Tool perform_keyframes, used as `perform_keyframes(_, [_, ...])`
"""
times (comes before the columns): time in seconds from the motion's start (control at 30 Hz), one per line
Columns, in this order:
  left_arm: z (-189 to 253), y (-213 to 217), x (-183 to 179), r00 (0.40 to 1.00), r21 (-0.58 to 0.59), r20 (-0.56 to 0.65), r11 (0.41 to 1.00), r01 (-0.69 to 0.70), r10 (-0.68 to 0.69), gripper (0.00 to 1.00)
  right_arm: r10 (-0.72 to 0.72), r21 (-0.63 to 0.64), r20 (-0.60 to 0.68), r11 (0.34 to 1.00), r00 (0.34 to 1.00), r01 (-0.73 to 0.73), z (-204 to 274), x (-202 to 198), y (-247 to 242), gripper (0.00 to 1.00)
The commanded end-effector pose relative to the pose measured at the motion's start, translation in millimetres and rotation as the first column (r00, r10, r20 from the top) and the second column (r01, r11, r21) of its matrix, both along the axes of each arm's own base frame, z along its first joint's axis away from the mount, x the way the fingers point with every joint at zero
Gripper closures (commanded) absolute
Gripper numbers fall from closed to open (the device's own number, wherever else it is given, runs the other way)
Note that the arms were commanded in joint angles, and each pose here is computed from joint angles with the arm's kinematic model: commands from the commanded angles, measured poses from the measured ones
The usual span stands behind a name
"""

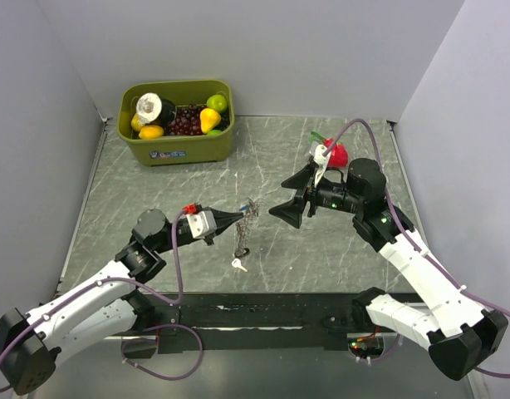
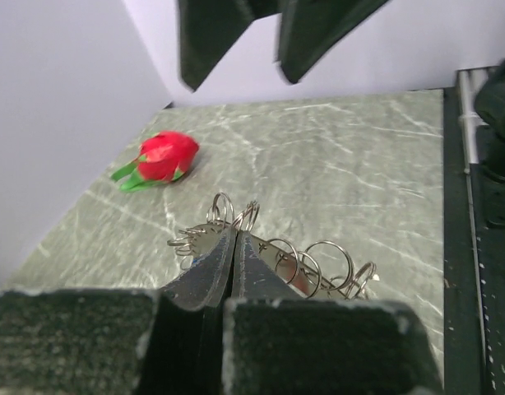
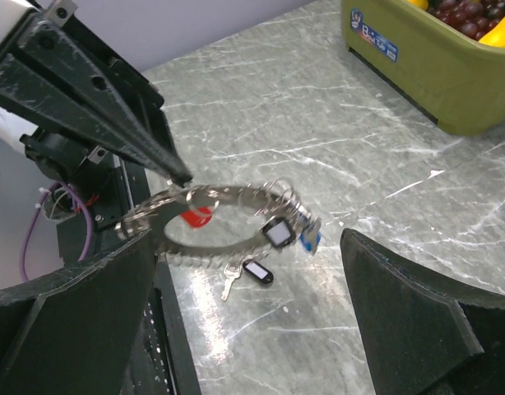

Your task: Put the keys on the keyring

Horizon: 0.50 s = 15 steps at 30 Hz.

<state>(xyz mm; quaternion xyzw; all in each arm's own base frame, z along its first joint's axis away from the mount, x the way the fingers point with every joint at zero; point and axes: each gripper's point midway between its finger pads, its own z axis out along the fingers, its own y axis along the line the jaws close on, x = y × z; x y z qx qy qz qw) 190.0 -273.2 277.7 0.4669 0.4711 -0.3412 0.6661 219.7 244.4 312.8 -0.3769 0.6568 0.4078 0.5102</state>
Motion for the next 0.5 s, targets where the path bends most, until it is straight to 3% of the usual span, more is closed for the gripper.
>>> perform_keyframes(0.0, [26.3,7.7,23.8,0.992,-0.100,0.003,0.987,-0.129,0.130,0.99,-0.002,0.010,0.022,1.000,1.000,0.001,3.4,3.1,0.0,0.00])
perform_keyframes(0.23, [14.3,32.2,56.6,0.957,-0.154,-0.150,0.951,-0.269,0.247,0.99,0.006,-0.007,-0.017,1.000,1.000,-0.006,-19.8,2.0,1.0,0.01])
perform_keyframes(0.47, [0.7,95.7,84.3,0.855,-0.275,-0.334,0.827,-0.491,0.397,0.99,0.007,-0.045,-0.096,0.999,0.995,-0.012,-55.3,-2.1,3.1,0.00])
